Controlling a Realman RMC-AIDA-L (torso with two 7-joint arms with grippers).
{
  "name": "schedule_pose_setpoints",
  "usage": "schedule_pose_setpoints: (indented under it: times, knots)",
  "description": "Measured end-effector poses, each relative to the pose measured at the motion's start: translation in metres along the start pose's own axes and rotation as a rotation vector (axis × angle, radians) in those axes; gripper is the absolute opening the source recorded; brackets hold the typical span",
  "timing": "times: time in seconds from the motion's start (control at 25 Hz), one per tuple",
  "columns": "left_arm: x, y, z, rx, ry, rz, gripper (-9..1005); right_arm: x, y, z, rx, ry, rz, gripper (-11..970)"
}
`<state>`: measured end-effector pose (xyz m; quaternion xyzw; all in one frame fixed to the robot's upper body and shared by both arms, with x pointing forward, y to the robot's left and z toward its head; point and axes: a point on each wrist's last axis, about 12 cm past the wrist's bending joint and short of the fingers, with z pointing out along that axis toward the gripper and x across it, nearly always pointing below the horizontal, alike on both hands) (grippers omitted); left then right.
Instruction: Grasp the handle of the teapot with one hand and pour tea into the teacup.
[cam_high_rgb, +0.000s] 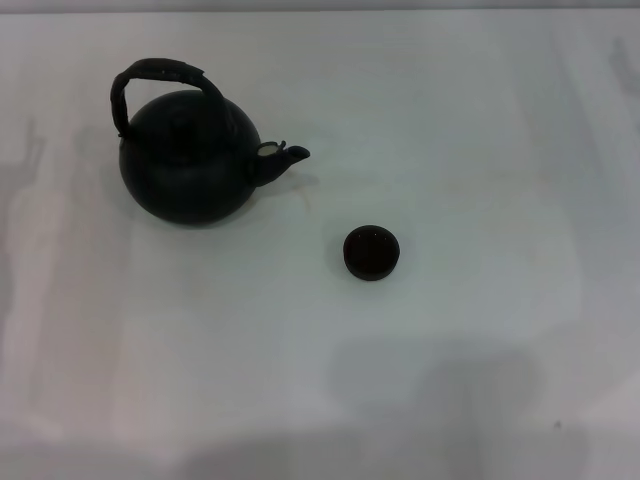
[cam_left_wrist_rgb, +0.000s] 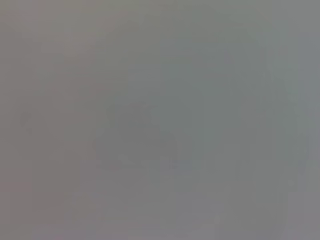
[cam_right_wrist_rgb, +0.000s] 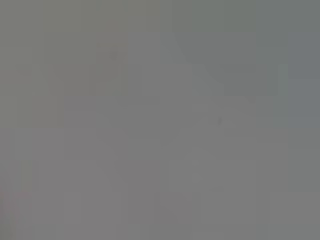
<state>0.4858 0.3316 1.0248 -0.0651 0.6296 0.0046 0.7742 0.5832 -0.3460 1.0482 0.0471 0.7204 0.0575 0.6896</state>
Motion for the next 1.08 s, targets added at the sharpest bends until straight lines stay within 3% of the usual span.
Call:
schedule_pose_setpoints:
  times: [0.44, 0.6, 0.8, 1.08]
  knots:
    - [0.0, -0.011, 0.036, 0.033, 0.043, 0.006, 862, 0.002, 0.003, -0.001, -0.012, 0.001, 0.003, 828]
    - [0.0, -0.014, 0.037, 0.03, 0.039, -0.006, 861, 0.002, 0.003, -0.001, -0.008, -0.003, 0.006, 828]
    - [0.0, -0.005, 0.036, -0.068, 0.027, -0.117, 861, 0.0, 0.004, -0.001, -0.008, -0.013, 0.01, 828]
    - [-0.001, -0.003, 0.037, -0.096, 0.018, -0.135, 861, -0.003, 0.006, 0.005, -0.011, -0.018, 0.006, 828]
